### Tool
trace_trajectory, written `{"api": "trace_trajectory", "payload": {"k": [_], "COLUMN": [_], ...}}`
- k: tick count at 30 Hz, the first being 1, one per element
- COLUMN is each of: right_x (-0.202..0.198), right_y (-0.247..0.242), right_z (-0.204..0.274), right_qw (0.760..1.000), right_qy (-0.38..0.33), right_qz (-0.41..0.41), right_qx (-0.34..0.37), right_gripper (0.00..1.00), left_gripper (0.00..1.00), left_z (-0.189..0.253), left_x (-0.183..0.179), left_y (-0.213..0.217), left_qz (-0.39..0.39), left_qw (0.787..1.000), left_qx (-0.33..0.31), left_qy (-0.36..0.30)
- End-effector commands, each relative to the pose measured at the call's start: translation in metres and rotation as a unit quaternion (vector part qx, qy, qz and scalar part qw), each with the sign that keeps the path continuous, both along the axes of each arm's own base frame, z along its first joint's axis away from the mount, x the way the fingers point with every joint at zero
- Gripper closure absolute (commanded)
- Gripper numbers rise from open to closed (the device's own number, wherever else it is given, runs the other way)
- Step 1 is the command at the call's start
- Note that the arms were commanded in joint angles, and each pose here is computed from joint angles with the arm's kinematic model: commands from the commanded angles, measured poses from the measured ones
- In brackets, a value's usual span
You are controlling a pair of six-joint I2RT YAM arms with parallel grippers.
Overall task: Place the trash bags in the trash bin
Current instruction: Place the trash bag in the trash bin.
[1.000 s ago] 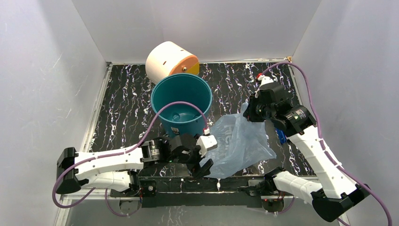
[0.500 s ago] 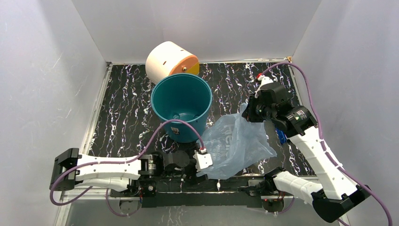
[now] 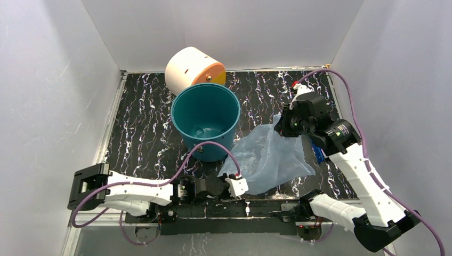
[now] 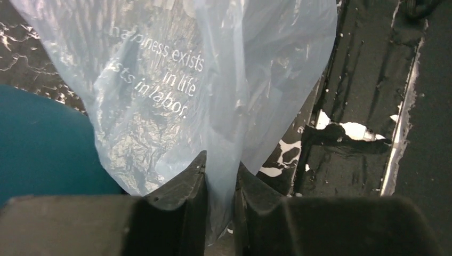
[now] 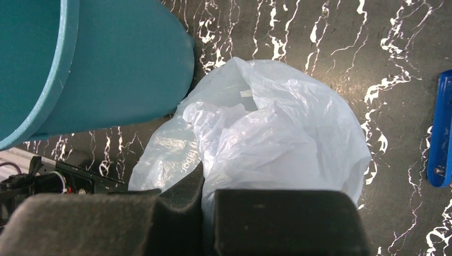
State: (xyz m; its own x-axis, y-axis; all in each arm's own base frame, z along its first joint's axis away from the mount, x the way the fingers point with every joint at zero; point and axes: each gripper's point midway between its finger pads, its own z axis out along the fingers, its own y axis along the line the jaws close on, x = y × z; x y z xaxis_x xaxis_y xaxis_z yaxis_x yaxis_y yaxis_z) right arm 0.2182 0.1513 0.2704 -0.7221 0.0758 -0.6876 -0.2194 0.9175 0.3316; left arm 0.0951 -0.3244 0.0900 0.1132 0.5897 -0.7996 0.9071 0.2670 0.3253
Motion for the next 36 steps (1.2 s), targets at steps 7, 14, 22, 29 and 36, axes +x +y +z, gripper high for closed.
{"api": "trace_trajectory", "payload": {"k": [7, 14, 22, 29, 36], "right_x": [0.012, 0.008, -0.001, -0.002, 0.006], "right_y": [-0.038, -0.057, -0.073, -0.068, -0.046], "right_z": [0.092, 0.134, 0.168, 0.175, 0.163], "right_qw": [0.979, 0.954, 0.93, 0.926, 0.936], "right_qy": [-0.171, -0.259, -0.323, -0.337, -0.323], "right_qz": [-0.099, -0.13, -0.151, -0.134, -0.094], "right_qx": [0.044, 0.073, 0.092, 0.1, 0.107], "right_gripper": [0.92, 0.92, 0.91, 0.91, 0.92], "left_gripper": [1.0, 1.0, 1.0, 1.0, 1.0], "left_z": [0.112, 0.177, 0.252, 0.319, 0.38], "left_x": [0.011, 0.067, 0.158, 0.197, 0.208], "left_y": [-0.039, -0.068, -0.092, -0.097, -0.044], "left_qz": [0.028, 0.012, 0.029, 0.032, 0.106], "left_qw": [0.991, 0.984, 0.976, 0.976, 0.948], "left_qx": [-0.129, -0.159, -0.203, -0.216, -0.266], "left_qy": [-0.001, 0.074, 0.067, -0.013, -0.142]}}
